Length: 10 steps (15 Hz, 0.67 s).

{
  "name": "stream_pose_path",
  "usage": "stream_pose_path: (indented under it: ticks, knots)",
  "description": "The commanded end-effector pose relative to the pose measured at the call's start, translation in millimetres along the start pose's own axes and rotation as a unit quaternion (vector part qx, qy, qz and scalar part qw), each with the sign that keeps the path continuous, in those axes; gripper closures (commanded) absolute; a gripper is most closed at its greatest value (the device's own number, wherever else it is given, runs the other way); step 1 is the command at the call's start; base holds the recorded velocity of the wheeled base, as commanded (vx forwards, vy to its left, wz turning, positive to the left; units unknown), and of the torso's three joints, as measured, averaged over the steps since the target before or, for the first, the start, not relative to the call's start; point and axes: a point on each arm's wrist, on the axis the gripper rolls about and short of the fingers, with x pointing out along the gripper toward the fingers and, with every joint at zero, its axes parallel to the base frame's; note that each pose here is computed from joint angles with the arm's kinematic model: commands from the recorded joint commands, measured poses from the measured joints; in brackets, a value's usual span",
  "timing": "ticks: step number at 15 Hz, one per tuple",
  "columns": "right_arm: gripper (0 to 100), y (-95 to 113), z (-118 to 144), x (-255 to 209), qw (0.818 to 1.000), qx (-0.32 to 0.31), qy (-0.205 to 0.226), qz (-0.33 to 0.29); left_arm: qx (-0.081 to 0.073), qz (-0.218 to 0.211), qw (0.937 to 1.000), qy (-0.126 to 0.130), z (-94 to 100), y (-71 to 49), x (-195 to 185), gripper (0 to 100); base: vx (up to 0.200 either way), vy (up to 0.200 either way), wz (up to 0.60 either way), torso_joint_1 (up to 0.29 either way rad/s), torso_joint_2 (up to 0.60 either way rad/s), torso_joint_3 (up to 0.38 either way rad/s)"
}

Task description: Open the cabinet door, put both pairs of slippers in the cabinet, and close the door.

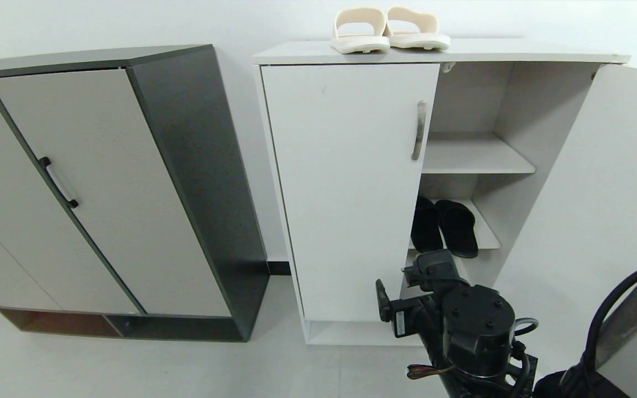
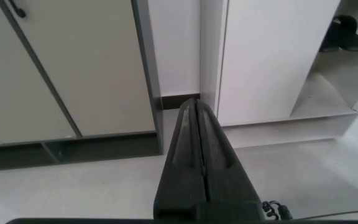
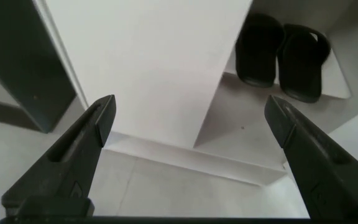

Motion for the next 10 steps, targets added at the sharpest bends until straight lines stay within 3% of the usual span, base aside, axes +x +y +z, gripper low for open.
stream_pose_path:
  ticks: [1, 10]
  knots:
    - [0, -0.3, -3.7, 2.3, 1.0, -0.003, 0.005, -0.003, 0.0, 0.0, 1.0, -0.001, 0.1, 0.0, -0.1, 100, 0.0, 0.0, 0.0, 0.0, 0.0, 0.0]
    - [0, -0.6, -8.0, 4.8, 1.0, -0.007, 0.01, -0.006, 0.0, 0.0, 1.0, 0.0, -0.3, 0.0, 0.1, 100, 0.0, 0.0, 0.0, 0.0, 0.0, 0.0]
